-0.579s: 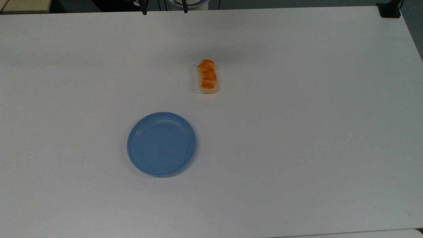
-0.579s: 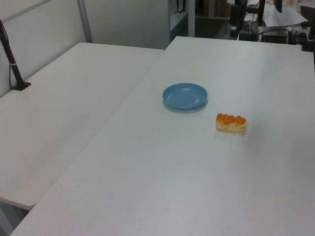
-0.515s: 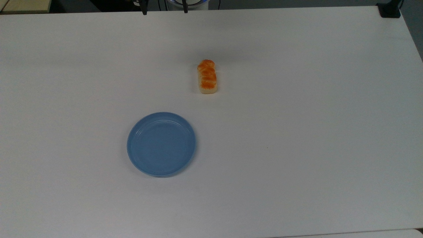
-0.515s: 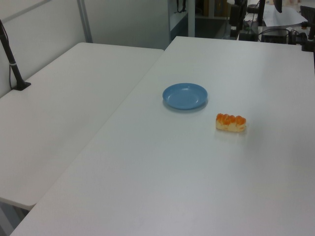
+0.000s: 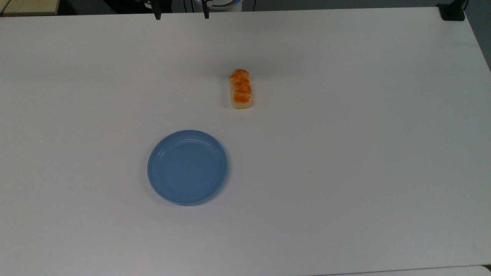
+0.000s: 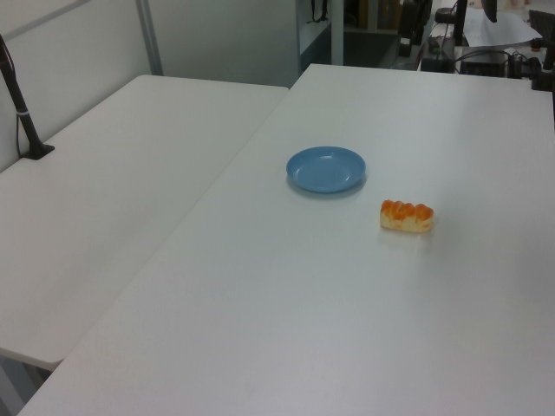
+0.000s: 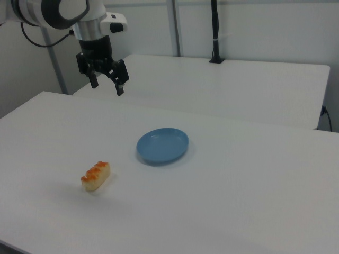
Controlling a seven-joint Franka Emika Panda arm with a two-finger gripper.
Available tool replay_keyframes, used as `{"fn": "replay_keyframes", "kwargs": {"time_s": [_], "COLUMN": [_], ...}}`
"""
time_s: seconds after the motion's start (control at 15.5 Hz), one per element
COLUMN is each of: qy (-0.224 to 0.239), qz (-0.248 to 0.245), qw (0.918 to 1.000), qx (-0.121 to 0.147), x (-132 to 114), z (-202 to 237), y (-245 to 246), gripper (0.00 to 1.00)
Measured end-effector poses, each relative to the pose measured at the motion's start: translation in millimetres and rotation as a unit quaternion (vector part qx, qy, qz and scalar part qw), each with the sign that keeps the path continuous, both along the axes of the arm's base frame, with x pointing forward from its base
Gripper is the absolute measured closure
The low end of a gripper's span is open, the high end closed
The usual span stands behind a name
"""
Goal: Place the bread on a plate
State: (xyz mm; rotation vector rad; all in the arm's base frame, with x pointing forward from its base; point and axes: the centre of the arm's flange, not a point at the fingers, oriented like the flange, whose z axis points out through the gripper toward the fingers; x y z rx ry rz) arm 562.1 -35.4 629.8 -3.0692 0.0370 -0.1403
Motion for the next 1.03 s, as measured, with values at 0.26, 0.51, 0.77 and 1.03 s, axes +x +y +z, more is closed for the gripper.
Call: {"fn": "replay_keyframes", "kwargs": {"time_s": [0.26,0.51,0.77,1.03], "qy": [0.000,0.000,0.002,0.011], "qz": [0.003,0.003,0.004,0.014], "qw": [1.0000,1.0000,1.0000,0.9998], "qx": [0.000,0.000,0.000,0.001], "x": [0,0,0,0], "z": [0,0,-2,-10], "y": [3,4,5,15], "gripper": [0.00,0.00,0.00,0.00]}}
